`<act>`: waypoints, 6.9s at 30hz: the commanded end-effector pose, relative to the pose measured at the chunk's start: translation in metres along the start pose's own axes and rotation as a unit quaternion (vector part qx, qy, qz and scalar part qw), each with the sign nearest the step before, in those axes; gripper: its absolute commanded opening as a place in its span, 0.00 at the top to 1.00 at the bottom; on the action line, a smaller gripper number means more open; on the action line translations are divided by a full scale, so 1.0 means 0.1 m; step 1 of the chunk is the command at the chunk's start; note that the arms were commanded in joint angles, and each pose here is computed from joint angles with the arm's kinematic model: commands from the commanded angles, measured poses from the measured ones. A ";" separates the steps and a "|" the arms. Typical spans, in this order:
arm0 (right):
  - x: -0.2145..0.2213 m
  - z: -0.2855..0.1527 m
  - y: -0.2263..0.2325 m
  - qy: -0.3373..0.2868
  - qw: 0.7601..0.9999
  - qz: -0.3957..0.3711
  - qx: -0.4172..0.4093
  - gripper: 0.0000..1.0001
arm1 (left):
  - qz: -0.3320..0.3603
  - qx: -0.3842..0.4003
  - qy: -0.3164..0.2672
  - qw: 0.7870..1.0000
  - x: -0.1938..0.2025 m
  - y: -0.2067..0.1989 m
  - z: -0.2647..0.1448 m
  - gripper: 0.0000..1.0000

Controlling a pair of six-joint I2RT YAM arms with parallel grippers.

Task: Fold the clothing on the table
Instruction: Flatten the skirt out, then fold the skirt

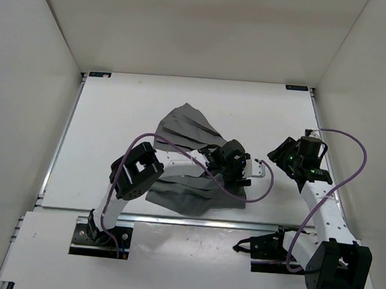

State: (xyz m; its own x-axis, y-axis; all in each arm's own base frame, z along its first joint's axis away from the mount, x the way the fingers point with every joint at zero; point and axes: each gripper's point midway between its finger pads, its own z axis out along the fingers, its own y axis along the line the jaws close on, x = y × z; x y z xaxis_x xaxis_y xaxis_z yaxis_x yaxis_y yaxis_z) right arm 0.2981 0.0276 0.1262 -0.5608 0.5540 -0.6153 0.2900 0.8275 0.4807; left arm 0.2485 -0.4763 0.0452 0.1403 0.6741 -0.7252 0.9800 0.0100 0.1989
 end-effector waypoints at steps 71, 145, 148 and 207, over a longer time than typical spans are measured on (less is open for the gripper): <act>2.25 0.09 0.50 0.405 0.864 -0.289 -0.074 0.96 | -0.286 -0.018 -0.217 0.933 0.28 -0.85 -3.13 1.00; 1.13 0.30 0.47 0.247 0.960 -0.060 -0.114 0.39 | -0.715 -0.320 -0.106 0.612 2.20 0.03 -2.88 0.33; 1.19 0.43 0.47 0.242 0.963 -0.054 -0.103 0.40 | -0.730 -0.309 -0.093 0.602 2.30 0.04 -2.69 0.33; 0.65 -0.90 0.61 0.172 0.971 -0.052 -0.158 1.00 | -0.686 -0.300 -0.220 0.625 1.22 0.43 -3.47 1.00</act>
State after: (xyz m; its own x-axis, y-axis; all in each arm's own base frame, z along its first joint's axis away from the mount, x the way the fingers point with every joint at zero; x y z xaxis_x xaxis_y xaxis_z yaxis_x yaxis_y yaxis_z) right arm 0.1760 0.1173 0.1794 -0.8460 0.3423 -0.4089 -0.0099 0.7565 0.6539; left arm 0.2236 -0.1398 0.1907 -0.6712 -0.5303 -0.5179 -0.0175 0.7099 -0.7041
